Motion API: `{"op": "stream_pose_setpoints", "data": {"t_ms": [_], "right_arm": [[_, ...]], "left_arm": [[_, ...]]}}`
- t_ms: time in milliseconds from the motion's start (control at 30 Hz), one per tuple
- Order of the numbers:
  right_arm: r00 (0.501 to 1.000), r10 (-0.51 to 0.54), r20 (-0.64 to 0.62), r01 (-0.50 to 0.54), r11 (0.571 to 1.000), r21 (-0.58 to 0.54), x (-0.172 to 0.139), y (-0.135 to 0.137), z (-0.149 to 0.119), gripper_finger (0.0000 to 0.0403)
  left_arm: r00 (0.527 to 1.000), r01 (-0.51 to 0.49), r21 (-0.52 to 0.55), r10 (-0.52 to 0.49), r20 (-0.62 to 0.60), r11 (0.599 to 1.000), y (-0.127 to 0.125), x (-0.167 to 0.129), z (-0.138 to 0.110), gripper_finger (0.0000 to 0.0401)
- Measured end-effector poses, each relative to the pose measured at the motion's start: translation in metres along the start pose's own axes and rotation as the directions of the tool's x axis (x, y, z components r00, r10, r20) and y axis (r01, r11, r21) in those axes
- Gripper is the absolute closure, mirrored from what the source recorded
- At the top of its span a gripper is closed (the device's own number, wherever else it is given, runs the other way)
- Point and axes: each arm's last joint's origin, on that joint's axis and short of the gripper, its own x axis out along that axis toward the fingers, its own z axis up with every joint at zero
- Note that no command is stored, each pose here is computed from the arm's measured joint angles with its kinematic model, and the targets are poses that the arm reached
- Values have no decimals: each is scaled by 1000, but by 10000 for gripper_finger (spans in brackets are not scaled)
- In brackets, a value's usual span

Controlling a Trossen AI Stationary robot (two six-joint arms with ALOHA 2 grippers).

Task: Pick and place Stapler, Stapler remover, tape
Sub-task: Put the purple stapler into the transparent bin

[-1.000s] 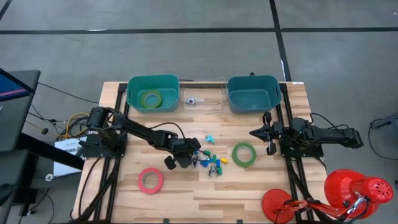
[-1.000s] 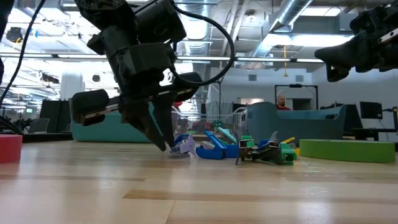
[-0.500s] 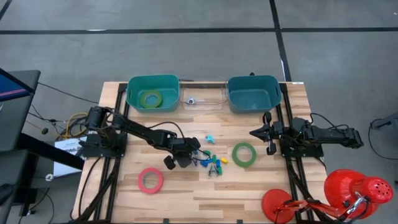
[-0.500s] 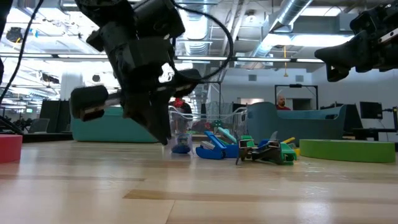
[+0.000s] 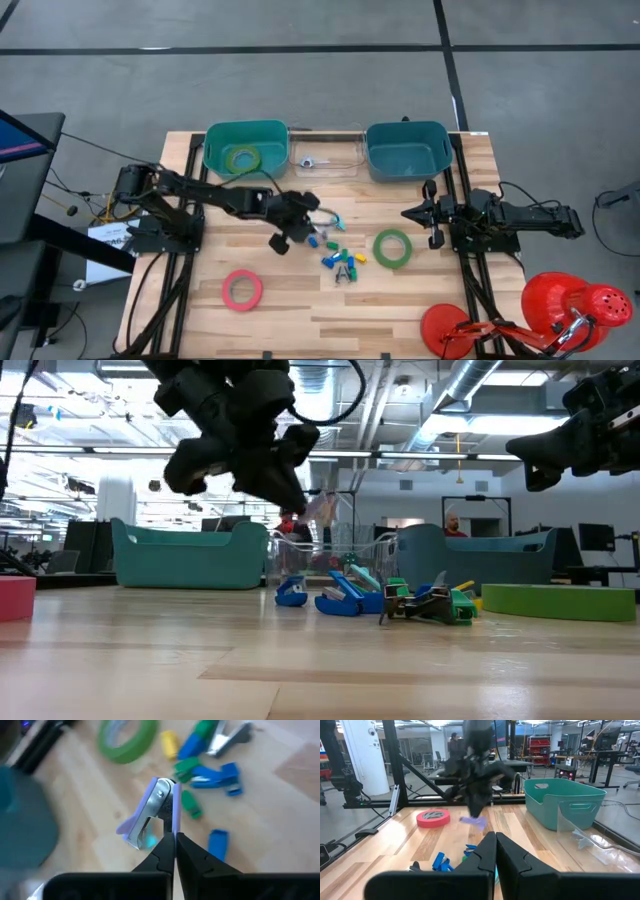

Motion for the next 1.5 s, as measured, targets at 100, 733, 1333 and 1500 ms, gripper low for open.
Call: {"op": "stream_pose_setpoints", "data": {"t_ms": [100, 733, 1333, 1500], "right_arm": [[1000, 0, 0, 0, 1000, 0, 0, 0, 0, 403], [1000, 0, 0, 0, 1000, 0, 0, 0, 0, 403], [1000, 0, 0, 0, 1000, 0, 0, 0, 0, 403], [1000, 0, 0, 0, 1000, 0, 0, 0, 0, 403]], "left_arm": [[998, -69, -61, 68, -11, 996, 15, -12, -8, 397], [910, -414, -244, 404, -92, 877, 120, -71, -49, 398], [913, -381, -320, 300, -276, 867, 132, -26, -117, 398], [920, -349, -330, 254, -298, 877, 128, -9, -126, 398]]}}
